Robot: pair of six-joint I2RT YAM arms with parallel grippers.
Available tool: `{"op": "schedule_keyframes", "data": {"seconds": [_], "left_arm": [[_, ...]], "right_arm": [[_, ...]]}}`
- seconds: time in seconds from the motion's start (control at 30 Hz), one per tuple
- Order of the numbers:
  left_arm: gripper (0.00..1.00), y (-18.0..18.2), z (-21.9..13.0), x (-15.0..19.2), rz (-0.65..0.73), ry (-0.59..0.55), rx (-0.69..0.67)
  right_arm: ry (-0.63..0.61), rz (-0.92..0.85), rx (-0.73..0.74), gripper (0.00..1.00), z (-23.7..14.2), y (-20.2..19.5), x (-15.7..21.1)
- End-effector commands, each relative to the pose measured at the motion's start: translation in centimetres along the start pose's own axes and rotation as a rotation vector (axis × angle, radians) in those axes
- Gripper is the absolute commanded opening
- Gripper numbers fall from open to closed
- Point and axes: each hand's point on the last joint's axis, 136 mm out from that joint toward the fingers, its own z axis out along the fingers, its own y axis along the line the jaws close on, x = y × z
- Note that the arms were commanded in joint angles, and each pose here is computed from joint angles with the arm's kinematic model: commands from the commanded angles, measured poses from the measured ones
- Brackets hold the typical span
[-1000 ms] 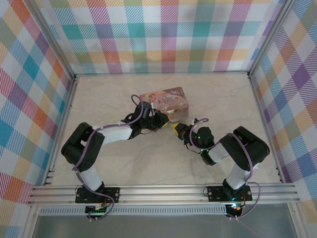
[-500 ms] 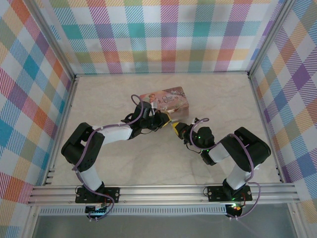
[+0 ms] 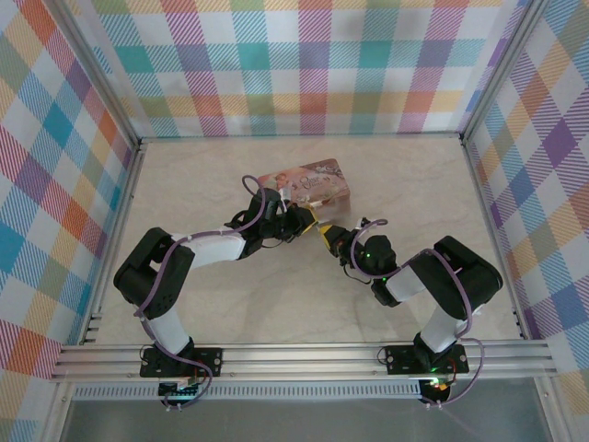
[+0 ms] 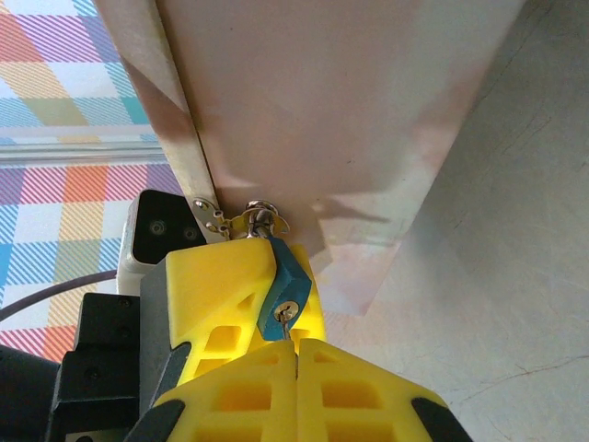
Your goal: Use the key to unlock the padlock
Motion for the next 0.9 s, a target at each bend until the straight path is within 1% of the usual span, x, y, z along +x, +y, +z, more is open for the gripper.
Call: {"op": "schedule_keyframes", "data": {"seconds": [0.0,0.23,0.33,0.57,0.87], "left_arm": [[0.08,-1.6,0.0,1.7,0.004,0.064,0.067],[0.08,-1.8,-0.1,1.8,0.008,0.064,0.073],[0.08,-1.8,-0.2,1.8,0.008,0.064,0.076],[0.07,-2.3,-0.3,1.8,0.012,0.068,0.087],[0.06,-2.6,-0.5,2.2,0.019,0.085,0.105]], "right_arm": [[-0.021,0.035,-0.109,0.0,0.9,3.3,-0.4],[-0.05,0.226,-0.092,0.0,0.7,2.4,-1.0],[-0.053,0.279,-0.086,0.0,0.8,2.1,-1.1],[-0.029,0.267,-0.086,0.0,1.7,2.2,-0.7],[-0.02,0.303,-0.099,0.0,2.1,2.7,-0.9]]}}
